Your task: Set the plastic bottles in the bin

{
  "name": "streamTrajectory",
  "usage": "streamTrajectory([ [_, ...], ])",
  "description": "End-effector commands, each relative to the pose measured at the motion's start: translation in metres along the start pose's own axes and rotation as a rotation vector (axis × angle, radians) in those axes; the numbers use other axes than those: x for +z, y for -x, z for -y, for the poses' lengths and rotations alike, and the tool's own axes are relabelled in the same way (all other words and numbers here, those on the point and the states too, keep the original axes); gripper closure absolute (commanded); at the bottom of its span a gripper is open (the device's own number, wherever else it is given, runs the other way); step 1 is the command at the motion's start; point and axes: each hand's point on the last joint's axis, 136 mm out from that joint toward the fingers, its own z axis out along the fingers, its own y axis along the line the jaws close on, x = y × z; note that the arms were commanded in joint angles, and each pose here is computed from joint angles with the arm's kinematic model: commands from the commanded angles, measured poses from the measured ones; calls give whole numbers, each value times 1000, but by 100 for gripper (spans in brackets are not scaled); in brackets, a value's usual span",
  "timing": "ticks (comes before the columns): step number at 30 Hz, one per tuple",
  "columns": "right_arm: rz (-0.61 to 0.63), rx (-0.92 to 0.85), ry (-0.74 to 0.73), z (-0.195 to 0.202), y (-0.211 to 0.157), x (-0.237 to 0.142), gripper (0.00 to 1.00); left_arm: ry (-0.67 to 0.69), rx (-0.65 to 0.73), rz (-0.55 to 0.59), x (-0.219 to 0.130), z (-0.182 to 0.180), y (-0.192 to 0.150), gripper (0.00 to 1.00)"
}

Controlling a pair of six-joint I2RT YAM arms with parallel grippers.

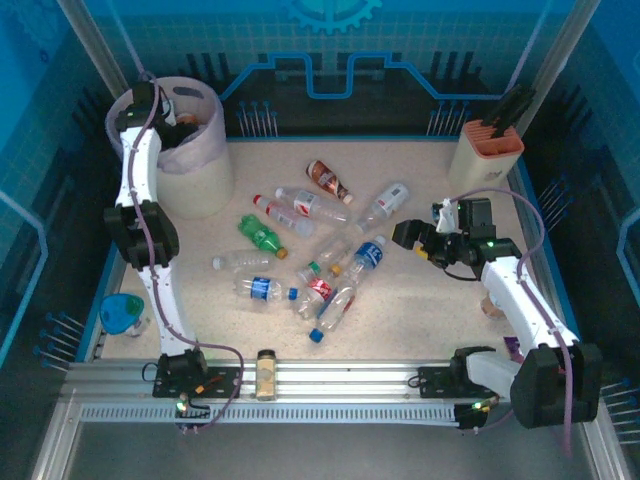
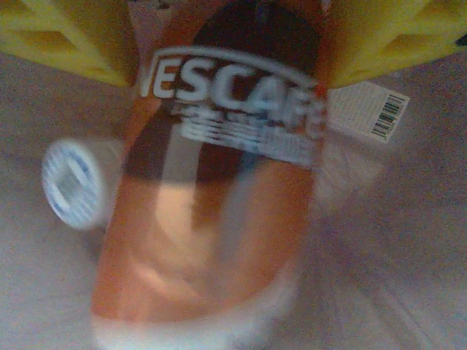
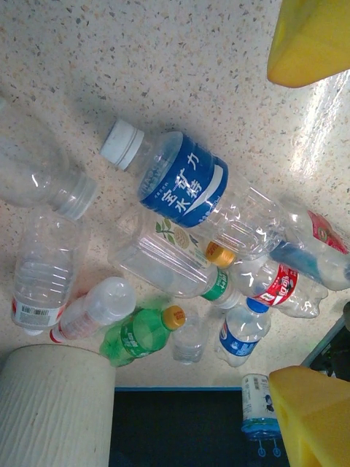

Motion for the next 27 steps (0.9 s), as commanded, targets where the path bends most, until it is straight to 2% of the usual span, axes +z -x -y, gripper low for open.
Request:
streamTrajectory([
  [1,-2,22,-14,3,-2,-4,1,-27,27,9,-3,7,2,29],
  [5,-2,27,-21,2,1,-4,1,-29,41,31,-15,10,7,9],
  [8,7,29,-42,4,4,-6,1,-31,52,59,-28,13,14,1],
  [13,57,63,-92,11,14,-7,1,-73,68,132,-64,27,32,1],
  [19,120,89,-141,8,42,5,0,-83,107,251,-128,38,53,1],
  [27,228,174,-381,25,83,28,0,-94,189,389,-216,60,56,1],
])
